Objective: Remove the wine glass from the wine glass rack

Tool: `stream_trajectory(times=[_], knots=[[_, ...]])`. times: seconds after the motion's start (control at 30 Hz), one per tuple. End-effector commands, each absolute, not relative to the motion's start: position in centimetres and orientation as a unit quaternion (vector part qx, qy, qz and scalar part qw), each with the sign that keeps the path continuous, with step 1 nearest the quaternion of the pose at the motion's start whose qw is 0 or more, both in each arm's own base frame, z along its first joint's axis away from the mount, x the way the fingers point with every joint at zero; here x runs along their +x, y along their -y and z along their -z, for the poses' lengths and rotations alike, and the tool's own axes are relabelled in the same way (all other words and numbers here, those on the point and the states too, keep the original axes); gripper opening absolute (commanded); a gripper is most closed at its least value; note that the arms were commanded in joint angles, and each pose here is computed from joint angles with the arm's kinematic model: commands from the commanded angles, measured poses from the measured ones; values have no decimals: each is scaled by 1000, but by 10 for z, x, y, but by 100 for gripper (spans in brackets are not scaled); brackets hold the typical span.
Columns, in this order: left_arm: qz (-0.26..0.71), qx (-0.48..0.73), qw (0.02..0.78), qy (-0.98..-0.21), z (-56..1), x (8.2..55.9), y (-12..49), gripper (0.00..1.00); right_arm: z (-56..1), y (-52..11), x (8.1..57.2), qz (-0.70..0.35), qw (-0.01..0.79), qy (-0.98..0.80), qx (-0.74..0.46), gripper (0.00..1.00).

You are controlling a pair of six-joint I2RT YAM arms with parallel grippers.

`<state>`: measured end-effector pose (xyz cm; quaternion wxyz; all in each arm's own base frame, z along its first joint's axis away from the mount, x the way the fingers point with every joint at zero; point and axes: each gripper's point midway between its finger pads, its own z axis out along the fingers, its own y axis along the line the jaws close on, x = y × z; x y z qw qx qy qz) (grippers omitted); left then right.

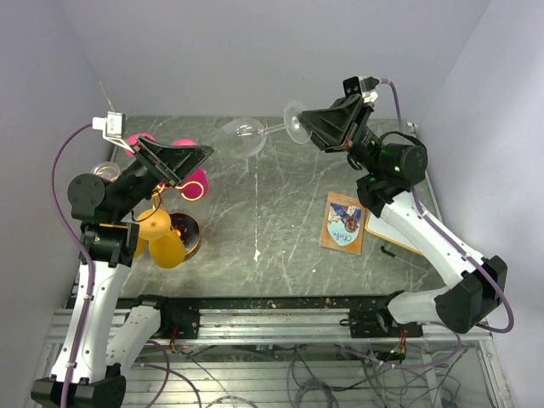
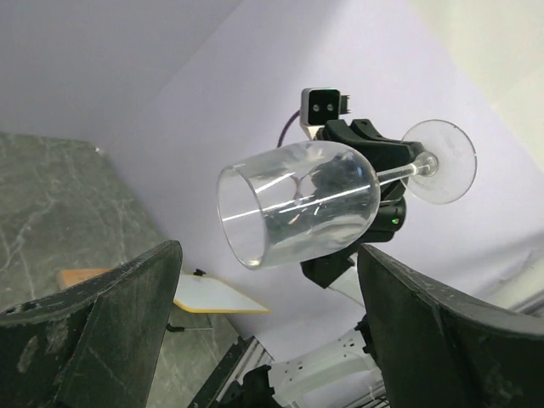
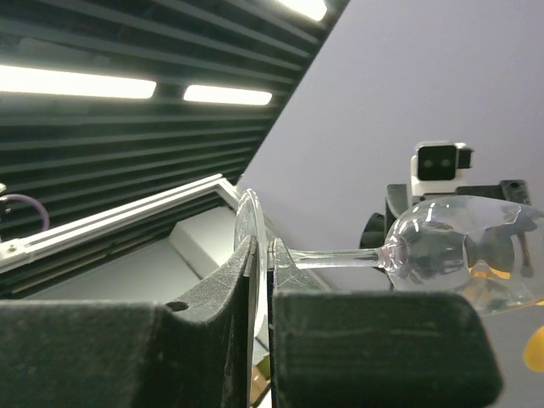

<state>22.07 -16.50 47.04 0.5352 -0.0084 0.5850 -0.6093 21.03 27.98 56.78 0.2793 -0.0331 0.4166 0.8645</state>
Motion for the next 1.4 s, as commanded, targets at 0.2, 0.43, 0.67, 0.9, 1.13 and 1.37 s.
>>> stream_trajectory(times=[0.2, 0.43, 0.67, 0.9, 1.13, 1.37], knots=[[687, 70, 525, -497, -512, 176, 174, 96, -593, -254, 184, -917, 228, -322, -58, 0], [728, 96, 507, -452, -526, 157, 174, 90, -589, -255, 193, -928, 207, -306, -50, 0], [757, 117, 487, -421, -533, 147, 175, 79, -578, -255, 202, -937, 183, -297, -33, 0], [779, 132, 465, -399, -537, 144, 182, 69, -570, -261, 212, -939, 171, -298, -21, 0], [782, 151, 455, -398, -537, 143, 191, 56, -560, -265, 222, -945, 145, -292, -9, 0], [772, 154, 460, -412, -533, 147, 197, 27, -550, -270, 226, -937, 169, -305, -8, 0]])
